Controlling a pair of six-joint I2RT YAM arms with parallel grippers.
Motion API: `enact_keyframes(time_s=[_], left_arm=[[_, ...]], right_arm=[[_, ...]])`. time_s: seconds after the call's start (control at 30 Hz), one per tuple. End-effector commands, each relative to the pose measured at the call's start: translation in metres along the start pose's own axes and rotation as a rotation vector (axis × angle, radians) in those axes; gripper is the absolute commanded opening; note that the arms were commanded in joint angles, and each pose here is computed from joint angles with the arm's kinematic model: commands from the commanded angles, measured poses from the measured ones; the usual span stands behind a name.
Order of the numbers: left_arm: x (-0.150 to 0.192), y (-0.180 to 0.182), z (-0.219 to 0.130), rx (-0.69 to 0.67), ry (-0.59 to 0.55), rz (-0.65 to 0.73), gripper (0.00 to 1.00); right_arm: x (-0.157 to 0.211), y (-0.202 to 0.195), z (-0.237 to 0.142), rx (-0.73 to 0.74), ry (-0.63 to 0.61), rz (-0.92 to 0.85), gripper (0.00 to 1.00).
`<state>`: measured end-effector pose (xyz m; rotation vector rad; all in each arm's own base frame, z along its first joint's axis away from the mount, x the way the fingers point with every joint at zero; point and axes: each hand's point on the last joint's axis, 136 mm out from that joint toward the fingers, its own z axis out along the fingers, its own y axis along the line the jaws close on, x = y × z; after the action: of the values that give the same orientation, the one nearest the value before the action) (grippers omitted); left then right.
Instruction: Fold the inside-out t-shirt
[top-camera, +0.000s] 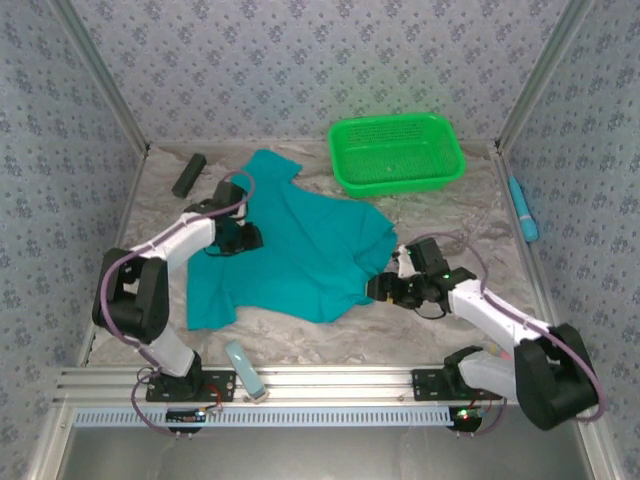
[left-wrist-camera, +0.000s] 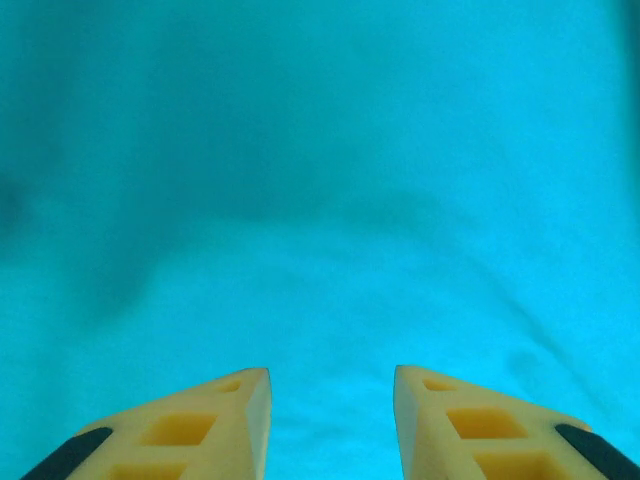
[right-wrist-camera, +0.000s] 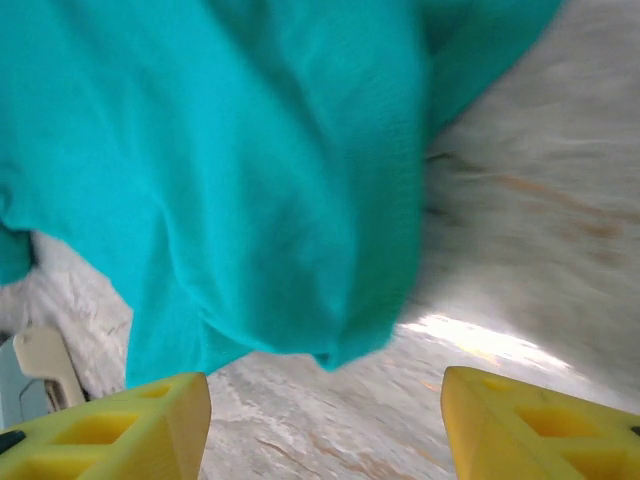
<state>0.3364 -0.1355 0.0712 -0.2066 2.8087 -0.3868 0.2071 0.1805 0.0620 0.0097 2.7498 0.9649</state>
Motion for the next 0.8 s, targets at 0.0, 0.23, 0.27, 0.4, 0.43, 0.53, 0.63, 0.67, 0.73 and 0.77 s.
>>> enact_keyframes(time_s=[0.0, 0.23, 0.27, 0.4, 0.43, 0.53, 0.63, 0.67, 0.73, 0.77], left_arm=[[0.021, -0.003, 0.008, -0.013, 0.029, 0.009, 0.37], [0.037, 0.023, 0.031, -0.108, 0.072, 0.027, 0.38], [0.038, 0.028, 0.033, -0.126, 0.076, 0.035, 0.38], [0.039, 0.034, 0.03, -0.128, 0.101, 0.042, 0.37], [0.039, 0.034, 0.029, -0.124, 0.101, 0.046, 0.37], [0.039, 0.03, 0.025, -0.108, 0.101, 0.062, 0.38], [0.04, 0.021, 0.024, -0.063, 0.106, 0.066, 0.38], [0.04, 0.018, 0.024, -0.048, 0.108, 0.069, 0.38], [0.042, 0.01, 0.023, -0.031, 0.113, 0.086, 0.38], [0.045, 0.006, 0.022, -0.025, 0.121, 0.097, 0.38]], right_arm=[[-0.007, 0.02, 0.016, -0.125, 0.011, -0.038, 0.59], [-0.017, 0.027, 0.03, -0.164, 0.046, -0.024, 0.0], [-0.018, 0.032, 0.022, -0.162, 0.042, -0.012, 0.0], [-0.029, 0.063, -0.03, -0.089, 0.002, 0.039, 0.0], [-0.034, 0.065, -0.042, -0.052, -0.024, 0.052, 0.0], [-0.051, 0.056, -0.064, 0.047, -0.081, 0.08, 0.01], [-0.071, 0.046, -0.059, 0.056, -0.075, 0.035, 0.56], [-0.076, 0.036, -0.059, 0.075, -0.042, 0.018, 0.62], [-0.076, 0.012, -0.061, 0.165, -0.007, 0.047, 0.64], [-0.071, 0.008, -0.06, 0.172, -0.003, 0.053, 0.64]])
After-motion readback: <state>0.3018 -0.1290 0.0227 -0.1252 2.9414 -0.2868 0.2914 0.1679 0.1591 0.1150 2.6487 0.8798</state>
